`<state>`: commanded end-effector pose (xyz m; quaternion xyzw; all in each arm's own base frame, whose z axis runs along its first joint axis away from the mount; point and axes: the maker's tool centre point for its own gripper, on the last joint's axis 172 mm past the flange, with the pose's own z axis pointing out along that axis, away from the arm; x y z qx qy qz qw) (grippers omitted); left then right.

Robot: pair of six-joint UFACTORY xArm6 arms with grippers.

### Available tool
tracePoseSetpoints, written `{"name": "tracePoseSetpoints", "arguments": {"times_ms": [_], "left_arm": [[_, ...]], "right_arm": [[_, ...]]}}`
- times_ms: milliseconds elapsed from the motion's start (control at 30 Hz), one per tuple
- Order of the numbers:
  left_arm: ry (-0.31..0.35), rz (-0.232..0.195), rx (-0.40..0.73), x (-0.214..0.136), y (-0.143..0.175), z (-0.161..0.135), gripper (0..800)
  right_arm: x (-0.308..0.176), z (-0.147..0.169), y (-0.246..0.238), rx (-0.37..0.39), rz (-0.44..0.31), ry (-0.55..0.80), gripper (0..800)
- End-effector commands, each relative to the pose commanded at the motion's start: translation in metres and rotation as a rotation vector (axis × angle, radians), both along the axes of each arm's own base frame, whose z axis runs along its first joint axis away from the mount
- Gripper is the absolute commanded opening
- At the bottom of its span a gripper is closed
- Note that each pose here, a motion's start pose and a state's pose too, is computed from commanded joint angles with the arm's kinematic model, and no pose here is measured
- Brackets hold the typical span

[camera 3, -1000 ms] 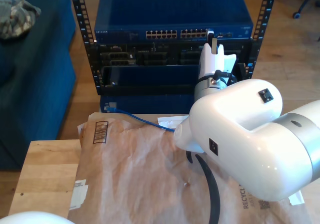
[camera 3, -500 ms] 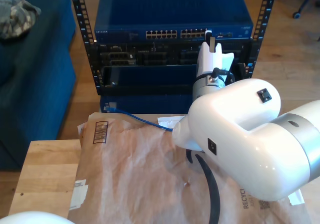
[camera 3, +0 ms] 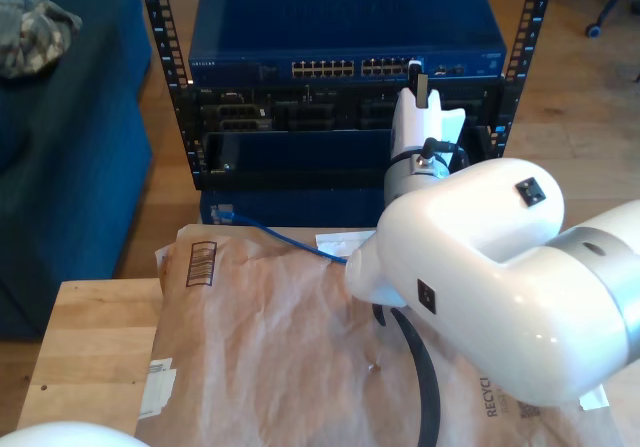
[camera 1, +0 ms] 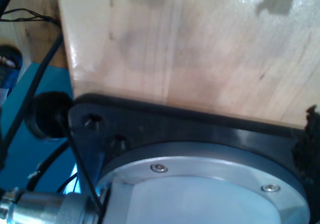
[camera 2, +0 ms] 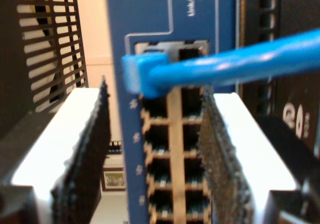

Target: Grab the cable and plug it in

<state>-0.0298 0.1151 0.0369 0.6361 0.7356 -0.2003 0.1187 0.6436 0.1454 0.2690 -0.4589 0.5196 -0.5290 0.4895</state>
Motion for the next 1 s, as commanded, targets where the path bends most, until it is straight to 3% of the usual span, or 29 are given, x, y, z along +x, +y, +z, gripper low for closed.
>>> {"name": "tracePoseSetpoints", "arguments": {"times_ms": [200, 433, 600, 833, 900, 1000], "left_arm": [[0.0, 0.0, 0.0, 0.0, 0.0, 0.0, 800], [0.0, 0.0, 0.0, 0.0, 0.0, 0.0, 800], [0.0, 0.0, 0.0, 0.0, 0.0, 0.0, 800], [0.0, 0.0, 0.0, 0.0, 0.0, 0.0, 800], [0.0, 0.0, 0.0, 0.0, 0.0, 0.0, 800], [0.0, 0.0, 0.0, 0.0, 0.0, 0.0, 800]], "right_arm": [[-0.038, 0.003, 0.002, -0.036, 0.076, 0.111, 423], [-0.085, -0.009, 0.004, -0.194, 0.219, 0.31, 628], [-0.111, -0.014, -0.042, -0.385, 0.241, 0.436, 720], [-0.136, -0.02, -0.13, -0.583, 0.24, 0.604, 794], [-0.143, -0.021, -0.158, -0.612, 0.23, 0.651, 794], [-0.169, -0.028, -0.209, -0.583, 0.205, 0.751, 794]]}}
